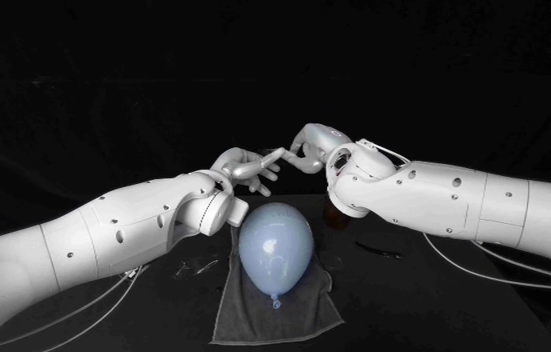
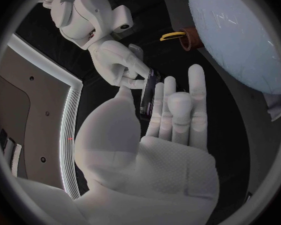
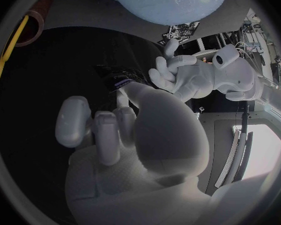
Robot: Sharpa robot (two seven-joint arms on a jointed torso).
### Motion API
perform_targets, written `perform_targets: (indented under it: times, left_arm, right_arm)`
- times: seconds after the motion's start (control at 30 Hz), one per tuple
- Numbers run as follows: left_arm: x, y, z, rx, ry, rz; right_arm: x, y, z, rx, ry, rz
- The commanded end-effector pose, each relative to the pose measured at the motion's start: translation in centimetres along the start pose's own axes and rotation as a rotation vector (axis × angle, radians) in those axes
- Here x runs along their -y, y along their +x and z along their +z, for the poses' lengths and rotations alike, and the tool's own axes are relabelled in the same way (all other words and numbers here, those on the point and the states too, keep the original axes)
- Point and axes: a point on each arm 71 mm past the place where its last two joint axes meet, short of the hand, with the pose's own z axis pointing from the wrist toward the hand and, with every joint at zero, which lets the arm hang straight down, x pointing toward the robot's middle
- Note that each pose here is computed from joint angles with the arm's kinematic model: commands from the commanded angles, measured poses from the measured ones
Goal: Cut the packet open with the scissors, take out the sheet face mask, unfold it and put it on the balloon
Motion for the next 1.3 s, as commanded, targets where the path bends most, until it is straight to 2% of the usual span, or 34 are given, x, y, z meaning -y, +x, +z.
perform_targets:
  times: [0.03,0.27,0.6,1.3]
  left_arm:
    - [0.14,0.27,0.15,0.003,-0.026,-0.010]
    - [0.41,0.58,0.33,0.008,-0.024,-0.008]
    - [0.42,0.40,0.31,0.023,-0.029,-0.008]
    - [0.54,0.41,0.10,0.000,-0.006,-0.008]
  right_arm:
    - [-0.39,0.07,-0.13,0.000,-0.010,-0.023]
    - [-0.84,0.25,-0.34,-0.008,-0.024,-0.029]
    - [-0.83,0.32,-0.41,-0.010,-0.025,-0.032]
    - [-0.59,0.39,-0.34,-0.023,-0.019,-0.036]
